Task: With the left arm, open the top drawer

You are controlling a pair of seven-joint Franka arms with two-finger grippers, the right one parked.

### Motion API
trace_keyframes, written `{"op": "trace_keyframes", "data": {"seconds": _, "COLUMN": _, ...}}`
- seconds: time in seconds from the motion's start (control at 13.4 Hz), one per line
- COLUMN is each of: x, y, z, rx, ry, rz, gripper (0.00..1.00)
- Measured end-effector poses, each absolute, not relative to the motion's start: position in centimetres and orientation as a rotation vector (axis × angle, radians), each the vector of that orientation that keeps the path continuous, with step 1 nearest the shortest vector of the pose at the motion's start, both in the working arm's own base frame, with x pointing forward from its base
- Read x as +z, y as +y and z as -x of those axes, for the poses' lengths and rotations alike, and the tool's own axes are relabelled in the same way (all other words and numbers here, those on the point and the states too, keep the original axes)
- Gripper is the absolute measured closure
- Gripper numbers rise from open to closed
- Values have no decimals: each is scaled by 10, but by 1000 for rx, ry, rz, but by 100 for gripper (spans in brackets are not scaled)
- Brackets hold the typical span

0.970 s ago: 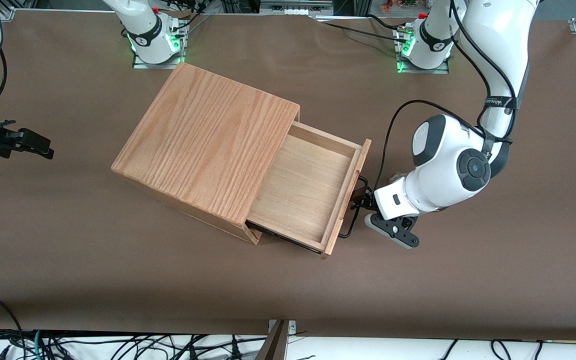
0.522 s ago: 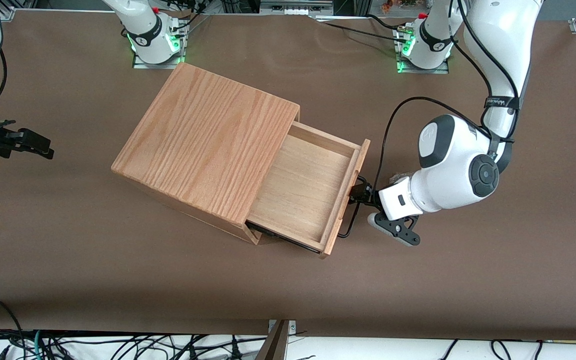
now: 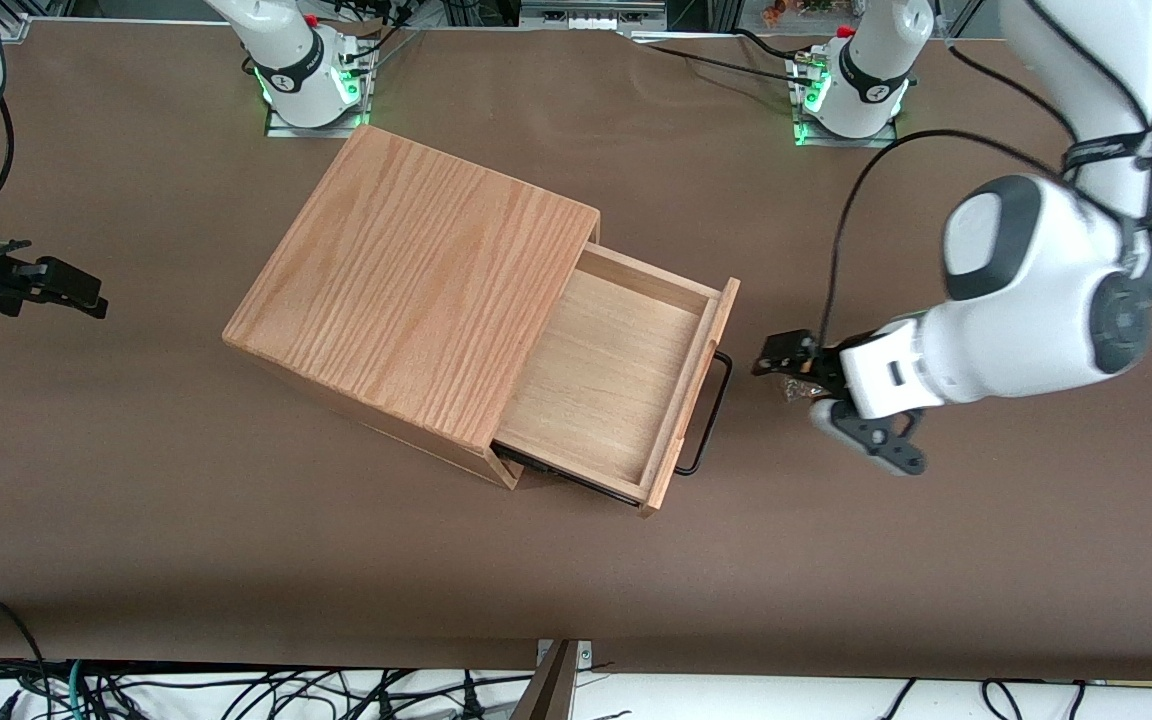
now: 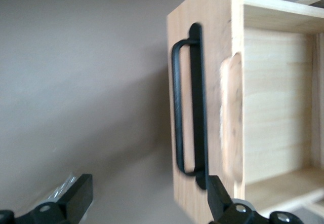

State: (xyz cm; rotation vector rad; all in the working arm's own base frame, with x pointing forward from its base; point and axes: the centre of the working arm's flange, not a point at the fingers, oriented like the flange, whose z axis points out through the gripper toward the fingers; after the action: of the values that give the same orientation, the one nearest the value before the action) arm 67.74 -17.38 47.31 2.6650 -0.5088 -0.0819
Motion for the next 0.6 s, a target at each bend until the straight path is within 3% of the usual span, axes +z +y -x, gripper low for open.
{"op": "trace_keyframes", "data": {"seconds": 0.3, "x": 523, "y": -120, "z": -661, "rx": -96, "ry": -559, "rz": -2834, "gripper": 0}}
{"op": "trace_keyframes", "data": {"seconds": 0.6, "x": 569, "y": -86, "z": -632, "rx": -166, "ry": -572, "rz": -2976, "gripper": 0}}
